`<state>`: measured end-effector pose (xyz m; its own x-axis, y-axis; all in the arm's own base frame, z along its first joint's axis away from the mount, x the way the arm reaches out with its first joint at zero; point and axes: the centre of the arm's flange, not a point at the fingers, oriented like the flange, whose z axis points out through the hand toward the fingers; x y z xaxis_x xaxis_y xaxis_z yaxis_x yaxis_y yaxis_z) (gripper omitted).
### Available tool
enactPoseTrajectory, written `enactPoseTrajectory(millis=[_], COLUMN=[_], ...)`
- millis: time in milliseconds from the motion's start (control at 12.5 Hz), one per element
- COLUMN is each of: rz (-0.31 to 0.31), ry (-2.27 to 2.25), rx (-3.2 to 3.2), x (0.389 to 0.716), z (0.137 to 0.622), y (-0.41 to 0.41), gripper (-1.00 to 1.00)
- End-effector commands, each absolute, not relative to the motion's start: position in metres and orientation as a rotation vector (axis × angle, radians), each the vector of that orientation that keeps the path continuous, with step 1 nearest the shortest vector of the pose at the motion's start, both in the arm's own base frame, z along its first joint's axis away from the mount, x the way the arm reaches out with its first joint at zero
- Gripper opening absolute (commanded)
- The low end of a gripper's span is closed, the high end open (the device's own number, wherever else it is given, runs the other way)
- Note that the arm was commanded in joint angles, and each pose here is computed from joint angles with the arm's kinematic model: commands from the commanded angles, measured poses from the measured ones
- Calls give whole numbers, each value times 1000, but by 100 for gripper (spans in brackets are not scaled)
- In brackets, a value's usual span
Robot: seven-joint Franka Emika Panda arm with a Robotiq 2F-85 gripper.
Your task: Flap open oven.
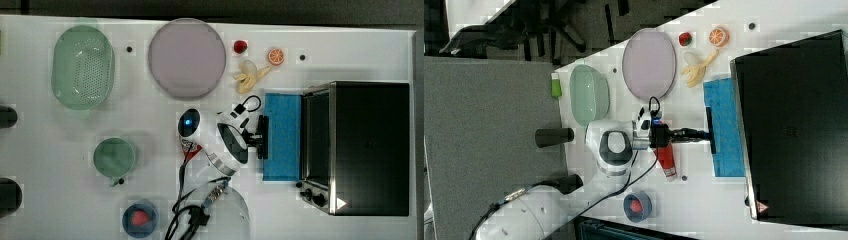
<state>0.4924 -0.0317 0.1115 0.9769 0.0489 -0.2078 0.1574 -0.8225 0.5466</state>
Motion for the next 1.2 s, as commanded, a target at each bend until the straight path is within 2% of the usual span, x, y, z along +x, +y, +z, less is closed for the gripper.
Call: enactPoseTrajectory(millis=[80,320,720,800,1040,1120,1200], rz=[-126,-36,177,172,31,10,23], ry=[55,-49,-733,-890,-1202,-1210,-1205], rx=[2535,2592,2823,2849,2890,2892,2895], x=[518,536,565,565,553,549,546], z=[125,161,308,339,437,473,511], y=[-27,-22,-31,-36,-43,-42,-42], gripper=[-65,-65,-65,-65,-65,-65,-65])
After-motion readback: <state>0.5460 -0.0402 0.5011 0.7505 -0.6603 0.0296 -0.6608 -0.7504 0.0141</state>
